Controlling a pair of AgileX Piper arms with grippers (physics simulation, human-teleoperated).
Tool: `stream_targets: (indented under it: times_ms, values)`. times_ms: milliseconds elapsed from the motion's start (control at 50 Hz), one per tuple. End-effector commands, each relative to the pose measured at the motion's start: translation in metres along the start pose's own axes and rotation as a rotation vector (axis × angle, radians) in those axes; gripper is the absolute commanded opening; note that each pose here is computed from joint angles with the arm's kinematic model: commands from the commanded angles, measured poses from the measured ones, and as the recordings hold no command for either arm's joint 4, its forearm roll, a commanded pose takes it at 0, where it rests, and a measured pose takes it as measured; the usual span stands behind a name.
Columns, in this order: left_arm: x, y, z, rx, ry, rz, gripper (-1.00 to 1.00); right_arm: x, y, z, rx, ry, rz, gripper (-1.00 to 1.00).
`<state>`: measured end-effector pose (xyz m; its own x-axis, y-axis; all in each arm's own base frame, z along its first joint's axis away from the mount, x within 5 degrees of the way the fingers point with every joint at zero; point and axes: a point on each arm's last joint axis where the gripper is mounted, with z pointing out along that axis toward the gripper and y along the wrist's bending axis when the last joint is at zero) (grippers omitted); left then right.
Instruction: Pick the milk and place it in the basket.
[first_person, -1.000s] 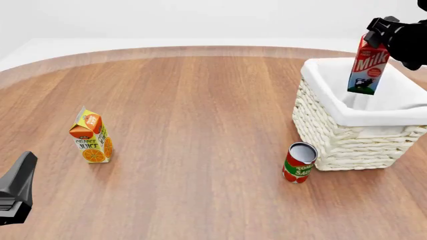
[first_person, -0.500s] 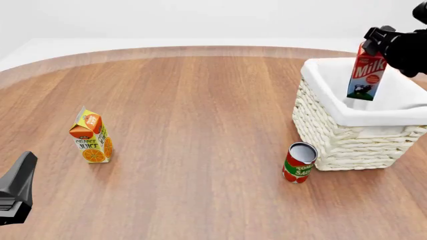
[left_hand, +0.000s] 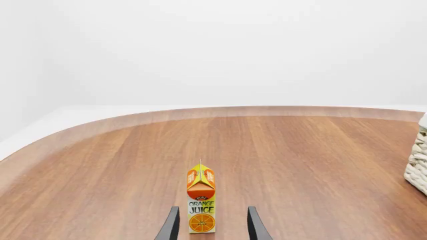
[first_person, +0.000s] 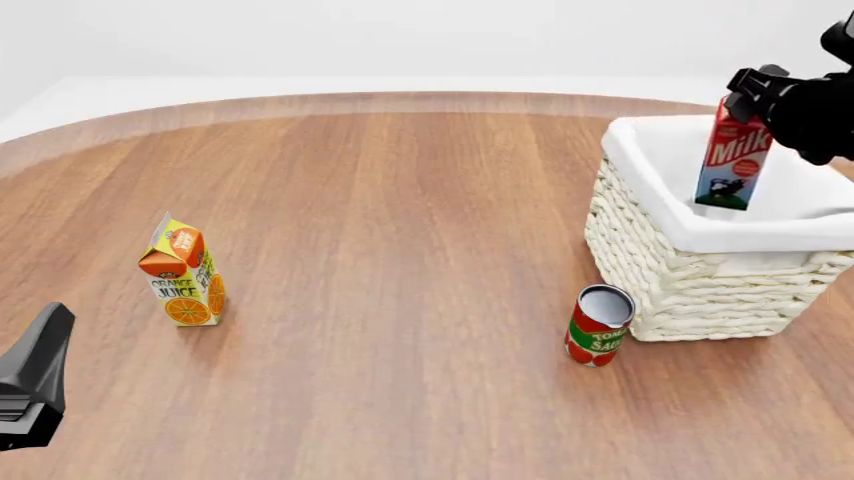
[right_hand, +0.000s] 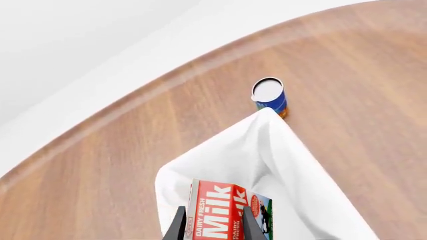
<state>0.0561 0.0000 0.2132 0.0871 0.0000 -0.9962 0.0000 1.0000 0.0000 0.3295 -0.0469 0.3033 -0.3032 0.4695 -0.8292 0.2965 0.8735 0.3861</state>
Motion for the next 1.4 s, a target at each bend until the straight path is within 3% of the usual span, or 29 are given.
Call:
stream_targets:
  times_ms: [20,1400]
  values:
    - [0.000,0.000,0.000,0.000,0.000,0.000,1.00,-0.006,-0.001,-0.001,-0.004,-0.032,0.012,-1.00]
    - [0.000,0.000,0.000,0.000,0.000,0.000,1.00,0.023,-0.013,0.038,0.012,0.014,0.003,-1.00]
